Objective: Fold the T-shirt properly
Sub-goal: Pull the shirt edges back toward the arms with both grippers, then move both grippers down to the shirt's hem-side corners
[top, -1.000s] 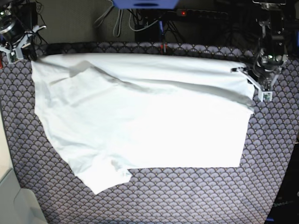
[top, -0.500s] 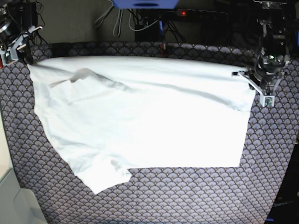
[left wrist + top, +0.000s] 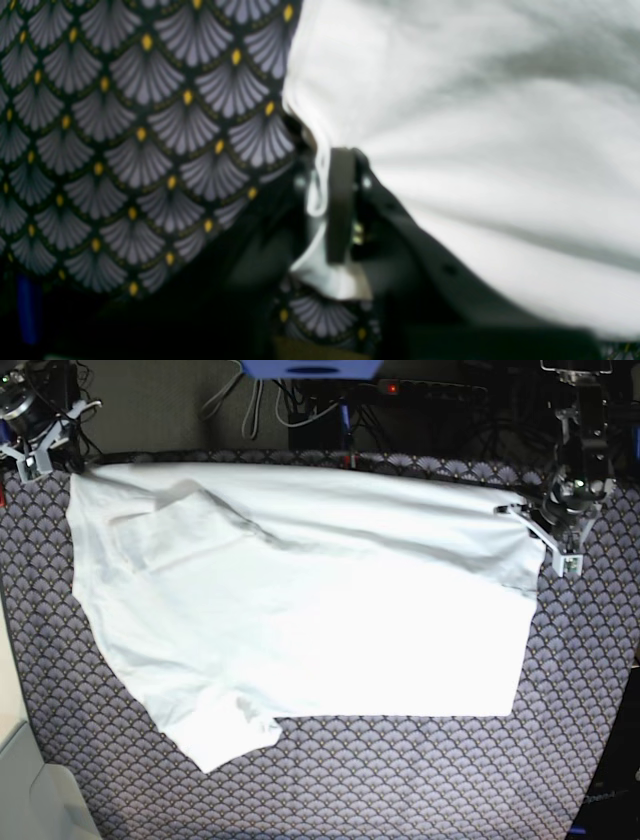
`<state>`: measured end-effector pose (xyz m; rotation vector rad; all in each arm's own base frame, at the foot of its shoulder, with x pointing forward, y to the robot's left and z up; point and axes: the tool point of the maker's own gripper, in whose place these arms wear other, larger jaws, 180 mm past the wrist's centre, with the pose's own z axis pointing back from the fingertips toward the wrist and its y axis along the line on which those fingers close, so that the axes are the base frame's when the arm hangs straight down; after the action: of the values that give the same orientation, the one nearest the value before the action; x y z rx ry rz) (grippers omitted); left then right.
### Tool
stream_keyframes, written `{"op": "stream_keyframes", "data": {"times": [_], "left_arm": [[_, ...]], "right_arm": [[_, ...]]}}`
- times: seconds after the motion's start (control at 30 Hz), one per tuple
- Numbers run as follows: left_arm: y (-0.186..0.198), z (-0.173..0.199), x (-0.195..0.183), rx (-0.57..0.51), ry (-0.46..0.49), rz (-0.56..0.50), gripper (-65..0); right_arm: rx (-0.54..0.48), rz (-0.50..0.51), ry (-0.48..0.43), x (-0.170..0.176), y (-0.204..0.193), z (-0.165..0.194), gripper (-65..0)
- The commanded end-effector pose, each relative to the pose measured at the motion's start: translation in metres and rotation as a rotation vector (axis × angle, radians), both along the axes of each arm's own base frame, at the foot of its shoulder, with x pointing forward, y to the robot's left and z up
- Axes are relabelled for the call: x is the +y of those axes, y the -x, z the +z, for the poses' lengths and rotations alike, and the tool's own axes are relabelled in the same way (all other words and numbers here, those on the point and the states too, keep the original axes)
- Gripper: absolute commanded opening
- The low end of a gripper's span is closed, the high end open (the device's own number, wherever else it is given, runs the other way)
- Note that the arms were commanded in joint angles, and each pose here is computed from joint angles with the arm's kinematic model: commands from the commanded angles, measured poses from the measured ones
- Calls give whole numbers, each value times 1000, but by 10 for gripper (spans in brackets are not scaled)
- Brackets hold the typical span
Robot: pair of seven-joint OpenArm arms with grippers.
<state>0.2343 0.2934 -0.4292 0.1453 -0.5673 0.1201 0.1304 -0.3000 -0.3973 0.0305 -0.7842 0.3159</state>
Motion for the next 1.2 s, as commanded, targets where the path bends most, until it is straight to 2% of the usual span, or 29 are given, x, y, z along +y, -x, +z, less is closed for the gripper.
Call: {"op": "stream_keyframes", "data": {"times": [0.0, 0.1, 0.23, 0.37, 0.5, 0.6, 0.67, 0.77, 0.87, 1.17], "left_arm": [[7, 1, 17, 33, -62, 20, -646], [11, -1, 16, 44, -60, 14, -645], [24, -10, 3, 104, -40, -105, -631], [38, -16, -4, 203, -17, -170, -527], [35, -9, -9, 195, -23, -196, -411], [35, 0, -13, 175, -40, -215, -337], [33, 9, -16, 153, -51, -228, -316], [32, 18, -20, 128, -61, -244, -315], [29, 22, -19, 114, -69, -240, -315], [19, 46, 29, 58, -134, -125, -315]], "right_arm": [[-14, 9, 11, -3, -2, 5, -650], [42, 7, 26, -4, 4, -2, -644], [104, 20, 69, -13, 8, -5, -544], [108, 16, 75, -16, 8, -4, -439], [102, 31, 92, -21, 4, 0, -373], [97, 27, 98, -24, 4, 2, -364], [83, 8, 111, -32, 2, 7, -364], [47, -13, 134, -41, -4, 19, -364], [3, 13, 152, -35, -15, 34, -364], [-55, 55, 155, -16, -27, 51, -364]]}}
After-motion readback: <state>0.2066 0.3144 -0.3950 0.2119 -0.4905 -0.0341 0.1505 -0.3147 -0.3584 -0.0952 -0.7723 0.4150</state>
